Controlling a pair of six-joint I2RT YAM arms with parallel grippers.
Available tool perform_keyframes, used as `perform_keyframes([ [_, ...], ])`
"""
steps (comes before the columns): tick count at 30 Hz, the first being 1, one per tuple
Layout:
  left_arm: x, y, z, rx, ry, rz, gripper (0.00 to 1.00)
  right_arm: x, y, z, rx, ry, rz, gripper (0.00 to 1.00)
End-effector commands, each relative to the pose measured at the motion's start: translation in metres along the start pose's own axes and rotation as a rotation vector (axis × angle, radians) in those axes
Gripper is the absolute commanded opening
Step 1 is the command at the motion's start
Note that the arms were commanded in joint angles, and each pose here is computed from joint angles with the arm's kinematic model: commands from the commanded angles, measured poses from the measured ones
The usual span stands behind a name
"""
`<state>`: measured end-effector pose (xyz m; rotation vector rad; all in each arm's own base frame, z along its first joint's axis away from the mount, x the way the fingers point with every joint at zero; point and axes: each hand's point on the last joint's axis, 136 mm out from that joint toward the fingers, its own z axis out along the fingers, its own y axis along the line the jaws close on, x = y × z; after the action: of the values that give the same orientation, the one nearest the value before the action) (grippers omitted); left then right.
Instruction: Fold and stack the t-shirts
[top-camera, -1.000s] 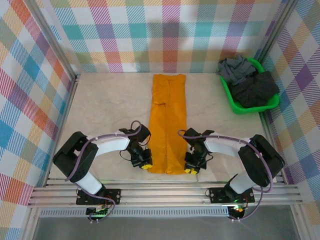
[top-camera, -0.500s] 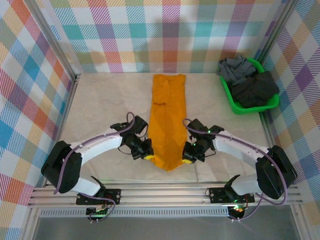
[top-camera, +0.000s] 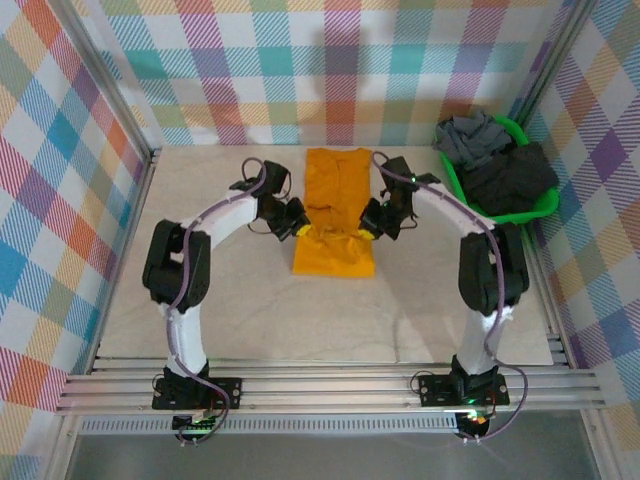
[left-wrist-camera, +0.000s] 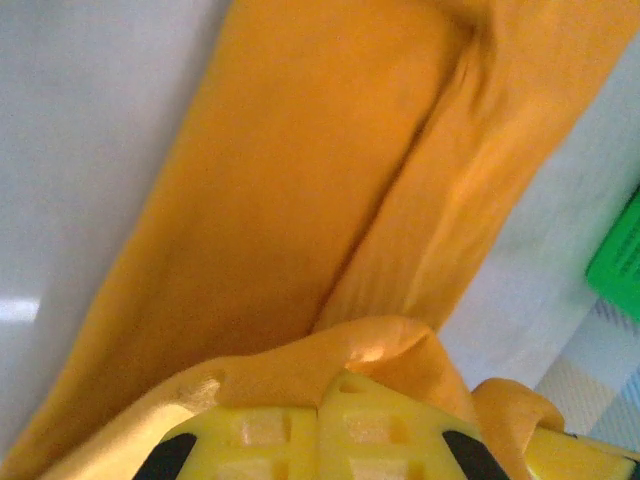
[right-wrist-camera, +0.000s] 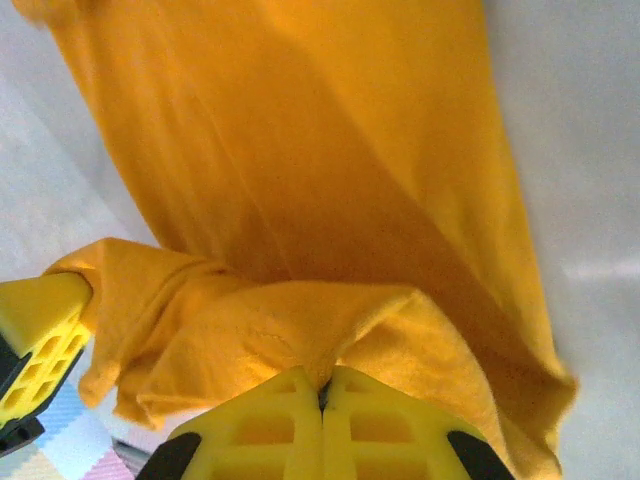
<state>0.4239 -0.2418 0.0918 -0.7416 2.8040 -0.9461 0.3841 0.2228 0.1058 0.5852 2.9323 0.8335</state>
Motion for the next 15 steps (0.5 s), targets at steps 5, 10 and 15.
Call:
perform_keyframes([
  [5,-0.054,-0.026,0.015,0.022,-0.051,0.005,0.0,-0.057,0.012,0.01,0.007,-0.023,-0.004,0.0],
  [10,-0.067,-0.033,0.033,0.036,-0.038,0.013,0.12,-0.074,0.014,0.026,-0.002,-0.005,0.01,0.08],
  [15,-0.071,-0.023,0.008,-0.034,-0.108,0.042,0.48,-0.084,0.027,0.018,-0.063,-0.03,-0.079,0.62],
])
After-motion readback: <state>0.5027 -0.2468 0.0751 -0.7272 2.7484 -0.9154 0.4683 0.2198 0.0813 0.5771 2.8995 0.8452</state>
